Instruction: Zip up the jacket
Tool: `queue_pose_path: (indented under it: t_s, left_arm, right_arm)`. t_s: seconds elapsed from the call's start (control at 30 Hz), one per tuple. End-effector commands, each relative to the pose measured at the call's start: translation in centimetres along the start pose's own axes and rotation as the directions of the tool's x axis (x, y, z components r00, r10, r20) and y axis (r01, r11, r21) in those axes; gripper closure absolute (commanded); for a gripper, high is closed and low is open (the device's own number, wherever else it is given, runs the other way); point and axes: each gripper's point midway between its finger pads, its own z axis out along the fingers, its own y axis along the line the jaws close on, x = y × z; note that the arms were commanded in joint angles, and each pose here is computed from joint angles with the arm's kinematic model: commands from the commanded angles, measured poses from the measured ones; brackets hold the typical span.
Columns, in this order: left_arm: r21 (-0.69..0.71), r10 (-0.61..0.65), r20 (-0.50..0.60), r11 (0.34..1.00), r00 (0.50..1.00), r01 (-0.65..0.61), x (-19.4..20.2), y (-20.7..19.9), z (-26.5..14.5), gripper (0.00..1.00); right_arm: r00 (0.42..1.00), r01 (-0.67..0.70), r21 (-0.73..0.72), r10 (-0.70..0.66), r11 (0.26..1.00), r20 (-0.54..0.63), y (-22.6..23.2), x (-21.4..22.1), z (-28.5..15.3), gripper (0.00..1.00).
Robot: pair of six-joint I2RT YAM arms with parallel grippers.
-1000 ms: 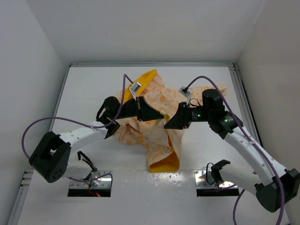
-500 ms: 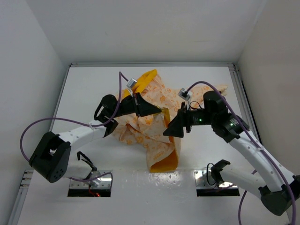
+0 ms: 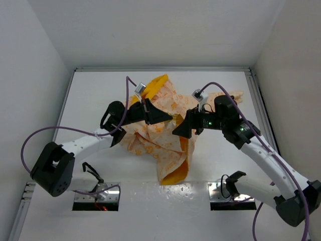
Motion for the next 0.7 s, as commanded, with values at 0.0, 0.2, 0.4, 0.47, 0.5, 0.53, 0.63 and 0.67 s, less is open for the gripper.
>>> queue_pose_path:
  t_s: [0.0,0.2,0.4,0.47,0.5,0.53,0.63,0.67]
  left_arm:
    - [0.087,0.054,0.022,0.995,0.998,-0.056,-0.7,-3.5,0.3,1.0]
    - [0.072,0.029,0.024,0.997,0.999,-0.031,-0.5,-2.8,0.7,1.0]
    - [0.048,0.014,0.024,0.999,1.0,-0.016,-0.1,-2.0,0.9,1.0]
    - [0.026,0.012,0.028,1.0,1.0,-0.012,-0.1,-1.3,1.0,1.0]
    - [0.02,0.006,0.025,1.0,1.0,-0.007,0.0,-1.1,1.0,1.0]
    - [0.008,-0.001,0.031,1.0,1.0,0.001,0.1,-0.7,0.9,1.0]
    - [0.003,0.011,0.029,1.0,1.0,-0.011,0.3,-0.6,1.1,1.0]
    - [0.003,0.011,0.028,1.0,1.0,-0.011,0.3,-0.6,1.1,1.0]
  right_arm:
    - [0.996,0.023,-0.043,-0.019,0.999,0.084,0.5,-2.1,0.7,0.21]
    - [0.994,0.0,-0.126,0.014,0.992,0.108,1.4,-2.4,1.8,0.33]
    - [0.992,0.021,-0.153,-0.002,0.988,0.123,2.2,-2.9,2.2,0.45]
    - [0.991,0.029,-0.159,-0.008,0.987,0.131,2.4,-3.1,2.1,0.53]
    - [0.99,0.04,-0.167,-0.017,0.985,0.139,2.7,-3.2,2.1,0.55]
    - [0.99,0.046,-0.166,-0.022,0.985,0.139,3.0,-3.2,1.9,0.57]
    - [0.99,0.056,-0.163,-0.034,0.985,0.135,3.3,-3.1,1.6,0.72]
    - [0.992,0.051,-0.153,-0.032,0.987,0.125,3.1,-2.8,1.6,0.84]
